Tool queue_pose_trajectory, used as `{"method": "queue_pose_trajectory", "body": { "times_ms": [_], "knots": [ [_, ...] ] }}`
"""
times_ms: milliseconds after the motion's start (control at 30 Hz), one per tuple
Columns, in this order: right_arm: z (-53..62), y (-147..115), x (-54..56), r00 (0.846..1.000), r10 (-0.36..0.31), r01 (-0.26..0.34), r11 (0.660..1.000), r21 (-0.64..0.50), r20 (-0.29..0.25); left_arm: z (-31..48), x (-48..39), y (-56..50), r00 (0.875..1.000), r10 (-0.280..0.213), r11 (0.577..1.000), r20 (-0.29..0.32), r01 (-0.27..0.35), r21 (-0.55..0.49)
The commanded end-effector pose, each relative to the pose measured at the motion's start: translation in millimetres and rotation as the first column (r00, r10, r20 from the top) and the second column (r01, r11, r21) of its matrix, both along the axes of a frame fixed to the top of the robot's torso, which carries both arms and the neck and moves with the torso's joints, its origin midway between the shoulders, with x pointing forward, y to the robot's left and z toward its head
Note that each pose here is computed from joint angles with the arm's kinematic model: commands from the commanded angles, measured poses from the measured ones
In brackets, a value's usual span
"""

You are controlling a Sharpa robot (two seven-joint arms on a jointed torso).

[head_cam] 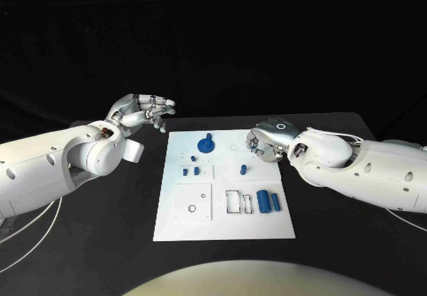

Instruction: Assemble the parts on the task board

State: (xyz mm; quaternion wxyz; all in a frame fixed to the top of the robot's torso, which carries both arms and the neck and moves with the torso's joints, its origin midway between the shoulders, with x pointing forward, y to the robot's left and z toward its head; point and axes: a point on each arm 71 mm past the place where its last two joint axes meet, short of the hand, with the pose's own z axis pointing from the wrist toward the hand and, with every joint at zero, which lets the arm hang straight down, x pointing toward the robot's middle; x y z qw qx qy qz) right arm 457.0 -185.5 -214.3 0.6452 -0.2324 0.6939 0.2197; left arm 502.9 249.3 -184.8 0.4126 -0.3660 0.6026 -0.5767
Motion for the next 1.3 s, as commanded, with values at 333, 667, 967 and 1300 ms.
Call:
{"method": "queue_pose_trajectory", "body": {
  "times_ms": [333,667,967,1300],
  "knots": [
    [9.9,67,-37.6,0.982,0.19,-0.187,0.969,0.159,-0.005,0.0,3.0,-9.9,1.0,-0.021,0.999,-0.008,0.021,-0.03],
    [-25.9,110,-63.8,0.954,0.287,-0.265,0.944,0.196,-0.092,-0.7,7.3,-28.9,1.0,-0.029,0.999,-0.004,0.029,-0.044],
    [-47.1,122,-71.2,0.944,0.3,-0.272,0.943,0.19,-0.139,-0.6,7.9,-37.0,0.999,-0.039,0.998,-0.003,0.039,-0.049],
    [-55.7,123,-71.3,0.945,0.293,-0.267,0.948,0.171,-0.149,-0.8,7.7,-38.4,0.999,-0.046,0.998,-0.008,0.046,-0.052]
  ]
}}
